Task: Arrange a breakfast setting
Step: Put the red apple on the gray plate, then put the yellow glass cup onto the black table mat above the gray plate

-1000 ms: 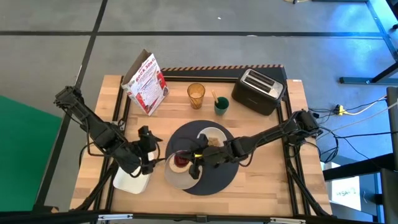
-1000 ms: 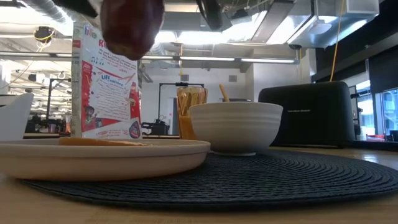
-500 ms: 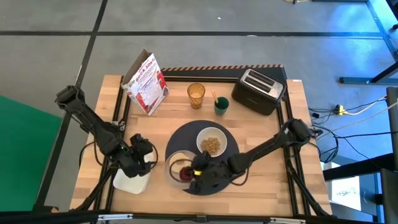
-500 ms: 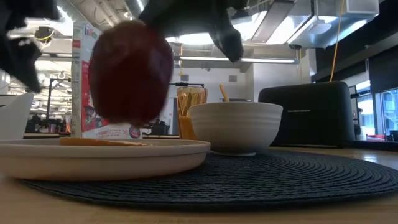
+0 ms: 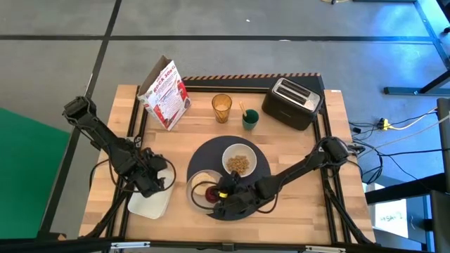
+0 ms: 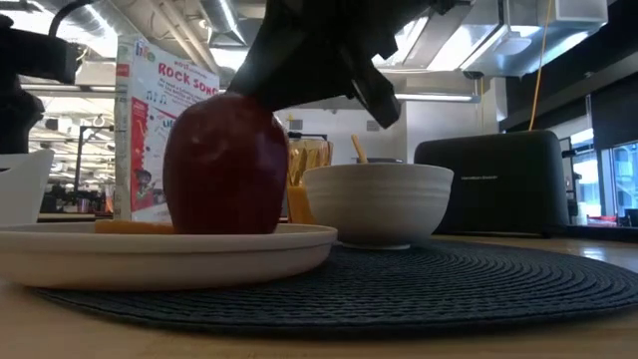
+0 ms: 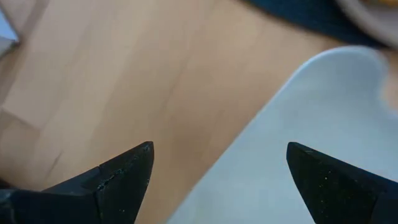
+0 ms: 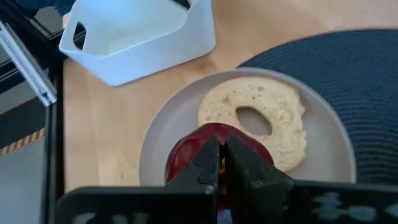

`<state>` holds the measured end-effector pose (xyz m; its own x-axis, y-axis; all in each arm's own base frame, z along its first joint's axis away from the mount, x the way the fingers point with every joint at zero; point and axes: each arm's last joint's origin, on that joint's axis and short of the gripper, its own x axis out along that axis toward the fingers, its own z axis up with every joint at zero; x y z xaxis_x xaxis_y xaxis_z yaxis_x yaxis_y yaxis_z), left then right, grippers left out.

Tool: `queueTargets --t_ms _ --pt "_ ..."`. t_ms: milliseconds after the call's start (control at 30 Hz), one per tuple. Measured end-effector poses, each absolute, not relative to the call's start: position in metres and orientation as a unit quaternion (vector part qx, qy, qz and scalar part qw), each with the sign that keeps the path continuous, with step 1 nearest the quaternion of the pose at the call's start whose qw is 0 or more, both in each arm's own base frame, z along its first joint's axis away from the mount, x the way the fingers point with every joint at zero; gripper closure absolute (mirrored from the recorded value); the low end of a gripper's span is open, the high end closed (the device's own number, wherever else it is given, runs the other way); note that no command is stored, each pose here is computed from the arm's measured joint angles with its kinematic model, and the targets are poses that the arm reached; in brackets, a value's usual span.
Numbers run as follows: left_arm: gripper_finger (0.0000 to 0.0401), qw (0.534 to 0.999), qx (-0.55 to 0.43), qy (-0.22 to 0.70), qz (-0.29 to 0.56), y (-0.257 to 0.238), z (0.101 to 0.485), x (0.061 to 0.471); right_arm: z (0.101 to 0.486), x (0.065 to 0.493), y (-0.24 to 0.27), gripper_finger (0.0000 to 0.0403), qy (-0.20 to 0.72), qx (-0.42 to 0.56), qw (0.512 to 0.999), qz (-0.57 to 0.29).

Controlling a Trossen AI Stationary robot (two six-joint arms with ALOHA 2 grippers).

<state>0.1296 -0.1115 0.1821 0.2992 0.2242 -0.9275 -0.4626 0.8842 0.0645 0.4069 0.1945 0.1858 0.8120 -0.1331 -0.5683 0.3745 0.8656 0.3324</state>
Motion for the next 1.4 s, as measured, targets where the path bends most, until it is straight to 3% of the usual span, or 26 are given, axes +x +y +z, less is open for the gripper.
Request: queueTargets --t_ms 267,600,767,1167,1400 --pt "0.0041 0.772 -0.087 0.576 0.252 -0.104 0.182 0.121 0.183 0.406 0.191 0.0389 0.304 0.227 0.917 -0.125" --pt "0.0048 0.759 -0.079 0.591 0.261 -0.104 0.182 0.114 0.186 0.406 0.193 0.0287 0.3 0.268 0.907 -0.121" --pt "0.0055 0.759 -0.087 0.588 0.265 -0.105 0.182 0.114 0.192 0.409 0.197 0.0257 0.298 0.308 0.899 -0.09" --pt "0.0056 0.749 -0.096 0.603 0.259 -0.106 0.183 0.114 0.235 0.424 0.204 0.025 0.245 0.294 0.921 -0.066" --pt "0.0056 0.763 -0.088 0.604 0.215 -0.115 0.213 0.125 0.263 0.432 0.204 0.0249 0.211 0.274 0.937 -0.054"
